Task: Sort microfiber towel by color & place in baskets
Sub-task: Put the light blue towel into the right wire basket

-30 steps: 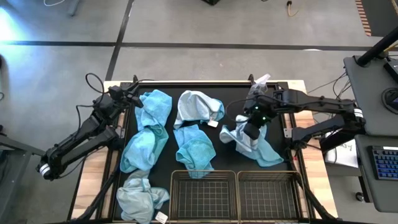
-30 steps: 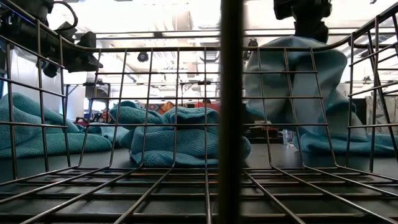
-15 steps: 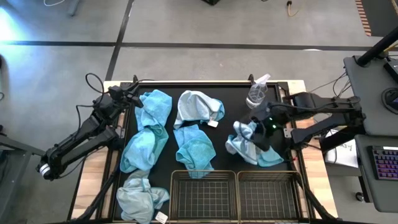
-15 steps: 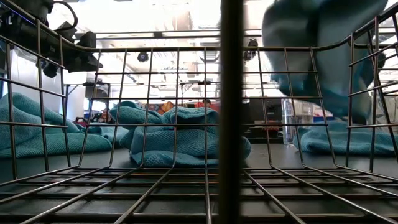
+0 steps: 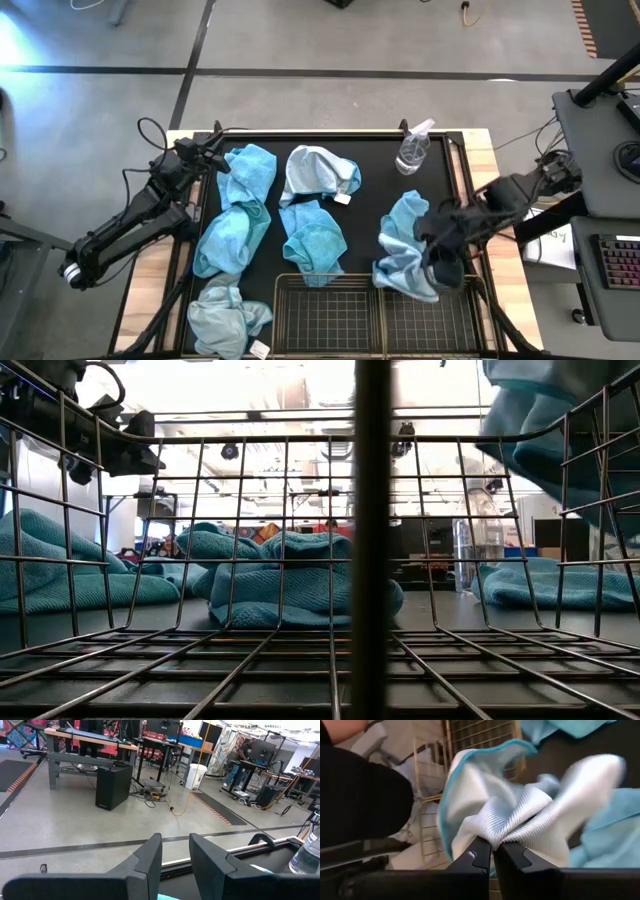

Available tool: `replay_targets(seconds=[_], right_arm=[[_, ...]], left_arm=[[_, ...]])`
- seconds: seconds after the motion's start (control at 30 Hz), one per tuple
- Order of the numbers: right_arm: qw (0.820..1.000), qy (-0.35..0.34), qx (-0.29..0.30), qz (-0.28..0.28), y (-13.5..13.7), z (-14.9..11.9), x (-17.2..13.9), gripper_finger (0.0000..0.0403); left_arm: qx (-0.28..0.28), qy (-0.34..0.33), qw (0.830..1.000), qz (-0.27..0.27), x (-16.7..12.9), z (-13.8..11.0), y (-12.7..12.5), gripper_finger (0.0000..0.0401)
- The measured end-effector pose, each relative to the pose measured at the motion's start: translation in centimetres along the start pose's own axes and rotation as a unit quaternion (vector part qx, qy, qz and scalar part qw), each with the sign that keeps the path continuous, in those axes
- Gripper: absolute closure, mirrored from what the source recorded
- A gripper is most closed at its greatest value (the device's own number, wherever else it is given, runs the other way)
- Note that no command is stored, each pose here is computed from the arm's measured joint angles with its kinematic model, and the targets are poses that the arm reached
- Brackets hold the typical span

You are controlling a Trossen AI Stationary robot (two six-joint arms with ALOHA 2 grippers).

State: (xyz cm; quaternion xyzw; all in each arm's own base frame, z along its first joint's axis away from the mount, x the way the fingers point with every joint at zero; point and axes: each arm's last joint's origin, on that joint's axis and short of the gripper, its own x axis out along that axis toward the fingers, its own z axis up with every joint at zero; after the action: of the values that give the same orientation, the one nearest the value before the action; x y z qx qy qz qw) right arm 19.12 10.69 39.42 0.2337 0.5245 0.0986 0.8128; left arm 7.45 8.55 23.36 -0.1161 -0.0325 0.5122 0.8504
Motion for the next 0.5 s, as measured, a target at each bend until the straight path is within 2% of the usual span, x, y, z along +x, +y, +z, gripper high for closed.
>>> replay_targets(seconds=[0.27,0.5], right_arm=[[0.999,0.019,-0.011,0.050,3.8,-1.1,1.0,0.0394],[0.991,0.001,-0.064,0.119,7.8,-1.8,0.6,0.0394]], left_arm=[[-0.013,0.001,1.000,0.000,0.0,0.0,0.0,0.0317],[-0.035,0.001,0.999,0.000,0.0,0.0,0.0,0.0317]])
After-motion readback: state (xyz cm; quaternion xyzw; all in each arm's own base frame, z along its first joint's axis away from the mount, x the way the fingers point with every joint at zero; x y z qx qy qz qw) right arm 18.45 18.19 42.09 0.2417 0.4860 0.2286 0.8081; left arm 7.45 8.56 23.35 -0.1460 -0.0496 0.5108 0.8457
